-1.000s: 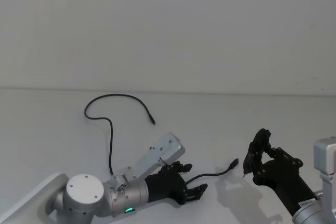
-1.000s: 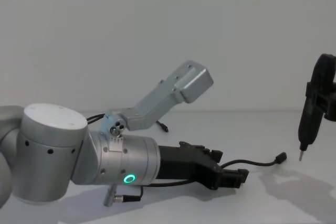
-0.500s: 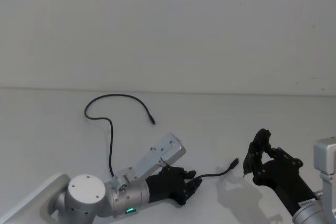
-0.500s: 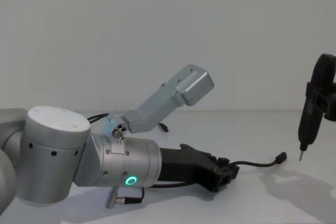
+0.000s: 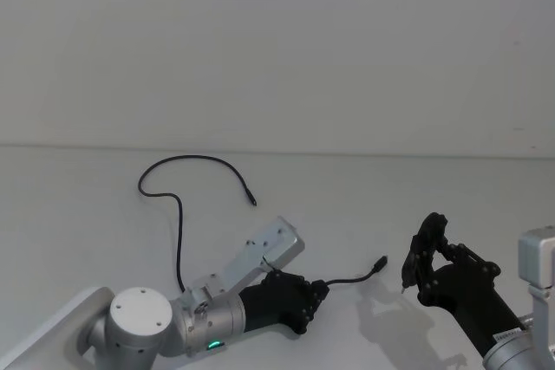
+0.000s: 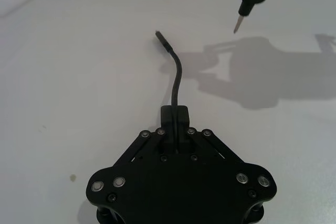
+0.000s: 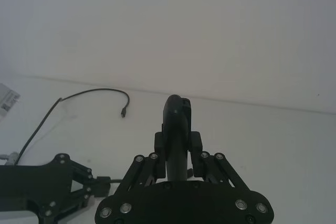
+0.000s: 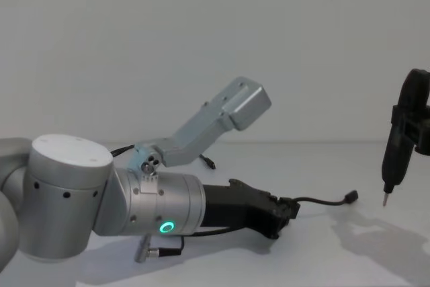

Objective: Pick up the data cable with the one hand.

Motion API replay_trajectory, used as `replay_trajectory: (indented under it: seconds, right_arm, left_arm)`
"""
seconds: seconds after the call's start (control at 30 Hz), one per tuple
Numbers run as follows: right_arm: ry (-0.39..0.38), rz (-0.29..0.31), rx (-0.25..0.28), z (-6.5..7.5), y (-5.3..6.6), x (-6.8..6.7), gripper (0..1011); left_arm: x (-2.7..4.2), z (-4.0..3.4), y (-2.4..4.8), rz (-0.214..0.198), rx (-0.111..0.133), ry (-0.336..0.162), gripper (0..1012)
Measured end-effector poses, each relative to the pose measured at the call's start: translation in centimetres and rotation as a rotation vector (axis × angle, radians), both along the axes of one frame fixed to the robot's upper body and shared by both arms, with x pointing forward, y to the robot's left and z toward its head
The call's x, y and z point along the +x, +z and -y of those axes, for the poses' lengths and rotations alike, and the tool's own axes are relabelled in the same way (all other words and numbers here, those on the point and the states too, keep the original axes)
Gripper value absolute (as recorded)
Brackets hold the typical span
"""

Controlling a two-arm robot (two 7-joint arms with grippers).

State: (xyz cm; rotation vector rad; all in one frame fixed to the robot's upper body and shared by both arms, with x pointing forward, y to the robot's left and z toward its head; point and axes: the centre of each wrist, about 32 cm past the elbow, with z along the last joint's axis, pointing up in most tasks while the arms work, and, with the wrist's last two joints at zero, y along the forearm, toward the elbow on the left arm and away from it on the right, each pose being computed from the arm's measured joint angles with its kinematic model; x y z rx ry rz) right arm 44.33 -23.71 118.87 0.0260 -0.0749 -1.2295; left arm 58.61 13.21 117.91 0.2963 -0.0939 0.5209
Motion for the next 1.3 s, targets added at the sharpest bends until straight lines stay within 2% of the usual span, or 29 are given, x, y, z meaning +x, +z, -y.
replay_trajectory:
  seconds: [0.07, 0.27, 0.37, 0.4, 0.57, 0.6, 0.7, 0.73, 0.83, 0.87, 1.13, 1.17, 1.3]
  right_arm:
    - [0.000, 0.000, 0.000, 0.0, 0.0, 0.0, 269]
    - [0.000, 0.000, 0.000, 0.0, 0.0, 0.0, 269]
    - [0.000, 0.000, 0.000, 0.0, 0.0, 0.0, 269]
    - [0.000, 0.000, 0.000, 0.0, 0.0, 0.0, 269]
    - [0.000, 0.000, 0.000, 0.0, 0.0, 0.0, 269]
    - [0.000, 0.000, 0.000, 0.0, 0.0, 0.0, 269]
    - [0.000, 0.000, 0.000, 0.0, 0.0, 0.0, 269]
    - [0.000, 0.000, 0.000, 0.0, 0.0, 0.0, 269]
    - [0.000, 0.000, 0.000, 0.0, 0.0, 0.0, 269]
    - [0.000, 0.000, 0.000, 0.0, 0.0, 0.0, 269]
    - [0.000, 0.000, 0.000, 0.0, 0.0, 0.0, 269]
    - [0.000, 0.000, 0.000, 0.0, 0.0, 0.0, 269]
    - [0.000, 0.000, 0.000, 0.0, 0.0, 0.0, 269]
  left_arm:
    - [-0.03, -0.05, 0.14, 0.006, -0.006, 0.001, 43]
    - [-0.21, -0.80, 1.25, 0.040, -0.029, 0.001, 43]
    - [-0.42, -1.51, 2.09, 0.060, -0.040, -0.011, 43]
    - [-0.42, -1.51, 2.09, 0.060, -0.040, -0.011, 42]
    - [-0.93, -2.75, 3.32, 0.083, -0.046, -0.035, 43]
    - [-1.12, -3.19, 3.71, 0.089, -0.045, -0.044, 43]
    - [-1.42, -3.75, 4.17, 0.094, -0.043, -0.056, 42]
    - [-1.63, -4.22, 4.56, 0.100, -0.039, -0.063, 43]
    - [-1.92, -4.82, 4.97, 0.103, -0.033, -0.073, 43]
    - [-2.19, -5.26, 5.26, 0.105, -0.028, -0.079, 43]
    - [-3.48, -7.33, 6.08, 0.101, 0.003, -0.087, 43]
    - [-3.48, -7.33, 6.08, 0.101, 0.003, -0.087, 42]
    - [-4.14, -8.21, 6.28, 0.097, 0.017, -0.088, 43]
